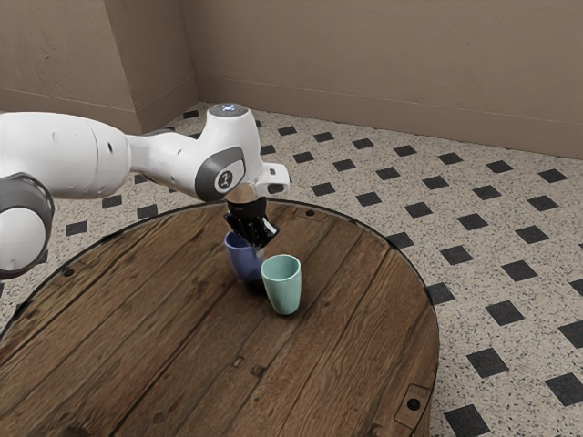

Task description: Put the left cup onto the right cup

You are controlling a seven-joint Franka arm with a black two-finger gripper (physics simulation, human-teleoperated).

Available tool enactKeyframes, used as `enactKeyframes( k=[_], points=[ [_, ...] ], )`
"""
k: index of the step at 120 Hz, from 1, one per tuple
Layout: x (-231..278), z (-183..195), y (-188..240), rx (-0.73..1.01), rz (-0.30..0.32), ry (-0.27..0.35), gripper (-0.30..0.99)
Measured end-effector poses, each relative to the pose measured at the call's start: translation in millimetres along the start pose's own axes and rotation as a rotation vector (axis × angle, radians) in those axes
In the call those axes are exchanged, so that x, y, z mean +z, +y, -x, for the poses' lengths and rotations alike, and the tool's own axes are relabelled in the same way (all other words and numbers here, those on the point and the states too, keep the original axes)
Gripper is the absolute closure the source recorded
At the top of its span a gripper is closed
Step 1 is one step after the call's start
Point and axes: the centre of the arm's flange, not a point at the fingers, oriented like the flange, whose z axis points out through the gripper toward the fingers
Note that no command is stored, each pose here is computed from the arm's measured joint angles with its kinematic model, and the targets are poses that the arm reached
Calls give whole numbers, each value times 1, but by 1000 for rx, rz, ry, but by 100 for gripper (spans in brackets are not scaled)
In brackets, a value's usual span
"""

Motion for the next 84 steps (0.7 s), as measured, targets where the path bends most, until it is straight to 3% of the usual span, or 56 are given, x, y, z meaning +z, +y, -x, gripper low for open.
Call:
enactKeyframes(
  k=[84],
  points=[
    [-106, 14, 14, 18, -45, 42, 78]
  ],
)
